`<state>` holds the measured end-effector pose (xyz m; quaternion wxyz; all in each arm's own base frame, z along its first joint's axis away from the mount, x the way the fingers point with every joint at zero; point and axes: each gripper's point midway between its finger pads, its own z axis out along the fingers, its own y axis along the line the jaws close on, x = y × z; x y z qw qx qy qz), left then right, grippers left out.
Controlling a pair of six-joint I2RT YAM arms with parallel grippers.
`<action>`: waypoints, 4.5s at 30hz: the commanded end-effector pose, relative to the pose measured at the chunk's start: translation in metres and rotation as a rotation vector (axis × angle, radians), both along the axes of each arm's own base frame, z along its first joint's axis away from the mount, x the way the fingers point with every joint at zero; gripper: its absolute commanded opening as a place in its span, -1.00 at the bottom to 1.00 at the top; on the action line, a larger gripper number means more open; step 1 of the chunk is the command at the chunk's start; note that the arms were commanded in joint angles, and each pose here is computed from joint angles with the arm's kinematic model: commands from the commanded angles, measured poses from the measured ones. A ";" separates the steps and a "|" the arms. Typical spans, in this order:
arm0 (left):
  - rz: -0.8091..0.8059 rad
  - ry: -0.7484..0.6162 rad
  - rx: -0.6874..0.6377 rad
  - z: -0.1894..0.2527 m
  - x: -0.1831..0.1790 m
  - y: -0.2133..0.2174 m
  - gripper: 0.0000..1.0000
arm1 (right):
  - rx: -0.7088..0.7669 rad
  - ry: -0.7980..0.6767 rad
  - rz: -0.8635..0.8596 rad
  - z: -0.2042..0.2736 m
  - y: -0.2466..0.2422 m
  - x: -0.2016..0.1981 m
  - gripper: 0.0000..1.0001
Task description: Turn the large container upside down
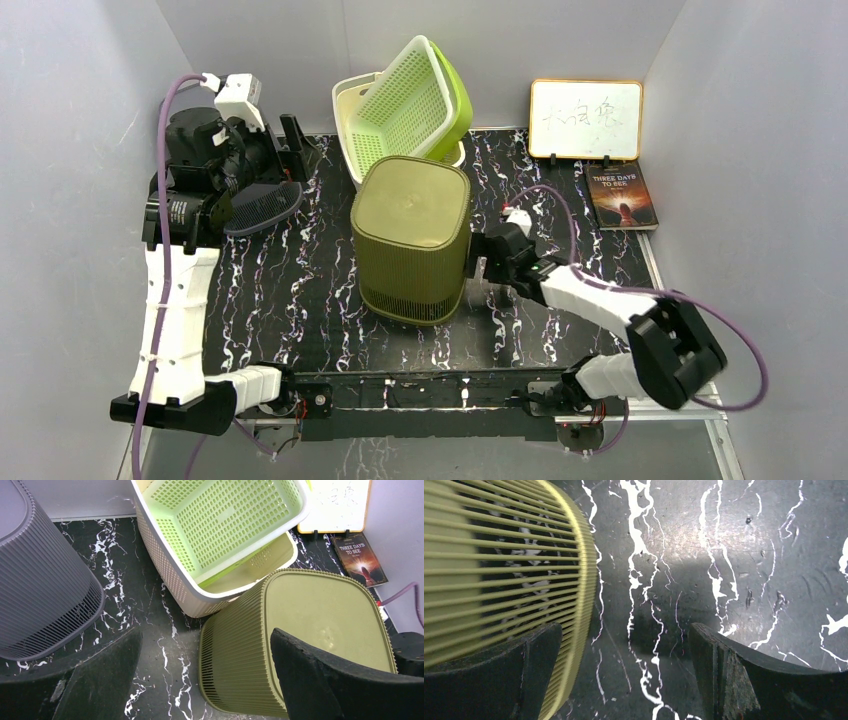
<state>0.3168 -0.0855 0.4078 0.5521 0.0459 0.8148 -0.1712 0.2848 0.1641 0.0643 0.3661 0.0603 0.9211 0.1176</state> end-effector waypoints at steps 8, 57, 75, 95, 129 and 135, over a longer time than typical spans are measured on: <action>-0.048 -0.076 -0.028 0.028 -0.013 -0.008 0.97 | 0.012 -0.134 0.127 0.022 0.106 0.046 0.96; -0.087 -0.053 -0.019 0.003 -0.030 -0.010 0.97 | -0.049 -0.466 0.274 0.167 0.235 0.023 0.96; -0.092 -0.002 -0.057 -0.023 -0.032 -0.015 0.97 | -0.075 -0.664 0.081 0.321 0.114 0.154 0.73; -0.106 0.022 -0.033 -0.048 -0.043 -0.013 0.97 | -0.169 -0.679 0.113 0.327 0.103 0.227 0.42; -0.120 0.116 0.008 -0.098 -0.045 -0.012 0.97 | -0.326 -0.736 -0.127 0.278 0.077 0.275 -0.67; -0.116 0.127 0.015 -0.100 -0.045 -0.011 0.97 | -0.302 -0.762 -0.120 0.287 0.079 0.273 -1.00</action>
